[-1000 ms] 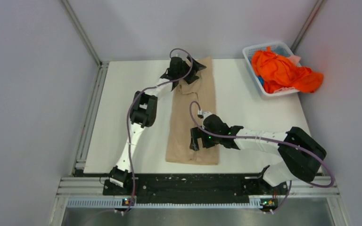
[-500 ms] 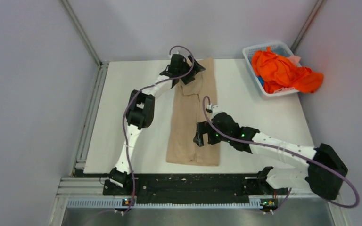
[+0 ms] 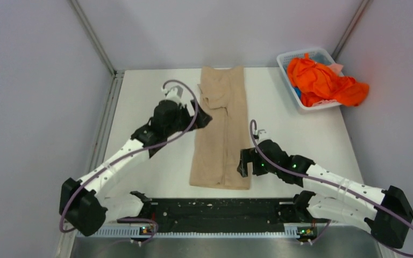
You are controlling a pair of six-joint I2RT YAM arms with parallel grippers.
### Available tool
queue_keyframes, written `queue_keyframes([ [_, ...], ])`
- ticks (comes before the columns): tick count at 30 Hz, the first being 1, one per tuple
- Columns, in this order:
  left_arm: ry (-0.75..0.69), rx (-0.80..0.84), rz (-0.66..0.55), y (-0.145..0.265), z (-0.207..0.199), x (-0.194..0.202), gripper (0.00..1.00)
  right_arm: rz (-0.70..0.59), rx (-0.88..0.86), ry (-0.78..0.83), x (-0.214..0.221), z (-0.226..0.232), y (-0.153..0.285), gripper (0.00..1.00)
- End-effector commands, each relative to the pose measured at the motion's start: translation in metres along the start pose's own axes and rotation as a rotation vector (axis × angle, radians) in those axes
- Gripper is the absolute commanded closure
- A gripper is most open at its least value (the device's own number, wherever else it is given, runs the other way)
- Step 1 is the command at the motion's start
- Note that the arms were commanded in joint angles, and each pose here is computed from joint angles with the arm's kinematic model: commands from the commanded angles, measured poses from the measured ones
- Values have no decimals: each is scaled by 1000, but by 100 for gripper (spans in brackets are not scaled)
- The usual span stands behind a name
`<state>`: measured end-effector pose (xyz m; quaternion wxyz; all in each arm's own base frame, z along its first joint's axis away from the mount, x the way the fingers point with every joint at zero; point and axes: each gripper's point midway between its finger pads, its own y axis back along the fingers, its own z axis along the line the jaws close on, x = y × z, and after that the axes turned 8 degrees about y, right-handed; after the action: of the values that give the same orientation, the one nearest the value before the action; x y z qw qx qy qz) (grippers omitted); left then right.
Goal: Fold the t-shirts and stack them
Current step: Grab the bottom of the folded rectangular tshirt with both arms
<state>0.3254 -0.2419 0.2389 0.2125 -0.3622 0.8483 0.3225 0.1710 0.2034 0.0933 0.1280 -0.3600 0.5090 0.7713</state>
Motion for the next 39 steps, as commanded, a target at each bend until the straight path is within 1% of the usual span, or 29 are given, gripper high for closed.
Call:
queue_keyframes([
  [1, 16, -273, 170, 22, 103, 103, 1, 143, -68, -30, 40, 7, 8, 7],
  [5, 92, -288, 268, 54, 132, 160, 1, 264, -83, -50, 72, 5, 13, 10],
  [7, 112, -270, 338, 66, 144, 190, 1, 288, -94, -69, 83, 5, 11, 11],
  [10, 138, -199, 423, 76, 142, 217, 6, 316, -139, -88, 93, 12, 8, 13],
  [13, 142, -175, 469, 79, 140, 232, 15, 332, -177, -91, 99, 18, 5, 17],
  [15, 136, -209, 480, 79, 147, 235, 26, 328, -170, -94, 101, 16, 0, 20],
  [18, 121, -251, 493, 77, 153, 237, 46, 307, -165, -99, 98, 17, -8, 29],
  [20, 112, -265, 494, 73, 155, 237, 59, 293, -173, -99, 95, 19, -12, 41],
  [21, 108, -265, 499, 72, 153, 237, 67, 287, -171, -100, 93, 19, -14, 47],
  [22, 105, -259, 507, 70, 151, 237, 80, 280, -166, -100, 91, 19, -16, 53],
  [23, 103, -252, 514, 69, 147, 236, 97, 265, -156, -99, 88, 18, -19, 60],
  [24, 98, -250, 515, 67, 146, 235, 100, 249, -135, -100, 84, 15, -21, 67],
  [26, 83, -229, 503, 63, 139, 230, 100, 211, -112, -90, 74, 13, -22, 80],
  [28, 70, -184, 486, 59, 125, 221, 100, 169, -99, -80, 59, 13, -21, 87],
  [29, 62, -146, 481, 57, 114, 216, 100, 150, -105, -73, 51, 16, -20, 88],
  [31, 47, -78, 471, 54, 95, 208, 100, 90, -78, -53, 30, 15, -18, 89],
  [33, 15, -56, 415, 46, 84, 191, 100, 34, -41, -36, 10, 12, -17, 90],
  [36, -20, -112, 294, 28, 80, 161, 100, -37, 50, -44, -21, 0, -21, 91],
  [39, -29, -147, 198, 8, 73, 131, 100, -104, 78, -78, -51, -5, -27, 93],
])
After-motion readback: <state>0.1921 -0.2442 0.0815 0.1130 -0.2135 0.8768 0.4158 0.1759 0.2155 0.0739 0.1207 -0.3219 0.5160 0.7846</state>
